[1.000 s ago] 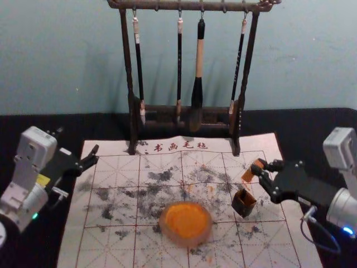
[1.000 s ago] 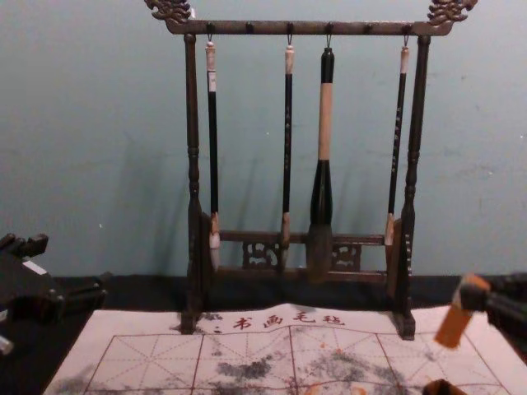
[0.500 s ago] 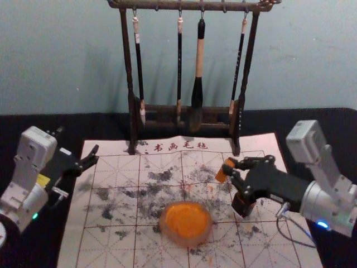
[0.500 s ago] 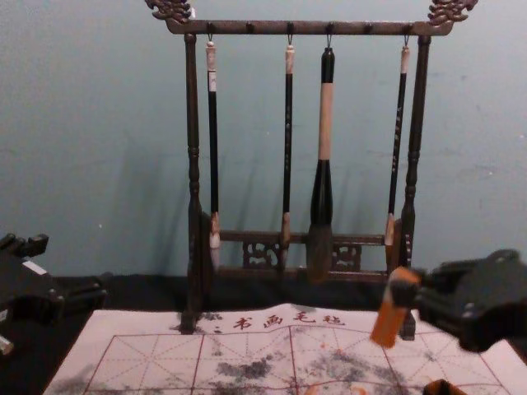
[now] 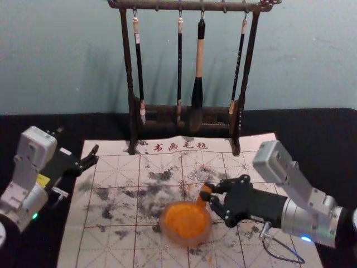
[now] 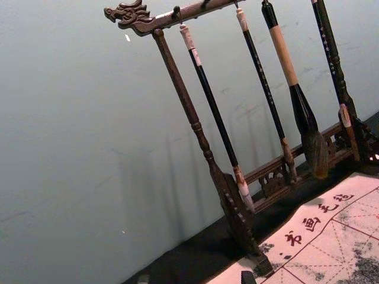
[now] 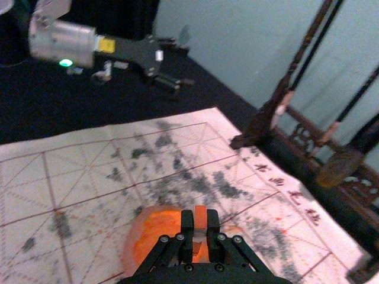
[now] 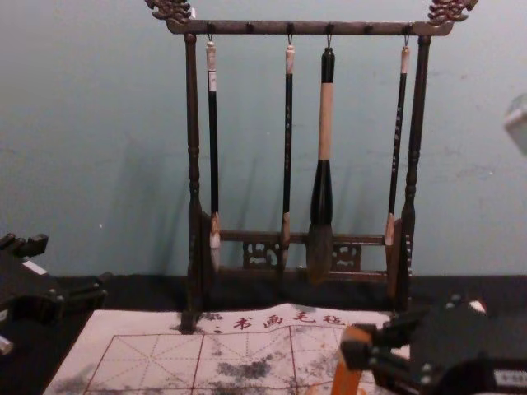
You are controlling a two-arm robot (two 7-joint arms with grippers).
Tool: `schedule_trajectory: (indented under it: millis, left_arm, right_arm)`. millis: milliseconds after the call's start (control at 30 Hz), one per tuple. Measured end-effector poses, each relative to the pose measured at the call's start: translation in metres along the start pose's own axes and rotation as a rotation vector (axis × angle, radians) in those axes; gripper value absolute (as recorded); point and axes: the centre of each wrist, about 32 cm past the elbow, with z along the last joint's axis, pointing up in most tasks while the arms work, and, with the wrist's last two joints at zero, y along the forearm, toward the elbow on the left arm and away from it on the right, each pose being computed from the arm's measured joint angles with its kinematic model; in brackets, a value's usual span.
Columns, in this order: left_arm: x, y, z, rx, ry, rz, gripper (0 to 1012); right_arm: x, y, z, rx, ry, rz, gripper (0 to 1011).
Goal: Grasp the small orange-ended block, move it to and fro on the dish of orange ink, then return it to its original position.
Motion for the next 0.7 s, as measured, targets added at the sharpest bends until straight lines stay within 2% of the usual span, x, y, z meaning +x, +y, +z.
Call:
schedule_trajectory:
  millis: [400, 700]
  left_arm:
    - [0.0000, 0.0000, 0.0000, 0.000, 0.000, 0.000, 1001]
    - [0.0000, 0.0000, 0.0000, 0.000, 0.000, 0.000, 1001]
  right_arm:
    - [-0.006, 0.006, -0.001, -0.031, -0.029, 0.085, 105]
    - [-0.009, 0.014, -0.003, -0.055, -0.036, 0.103, 105]
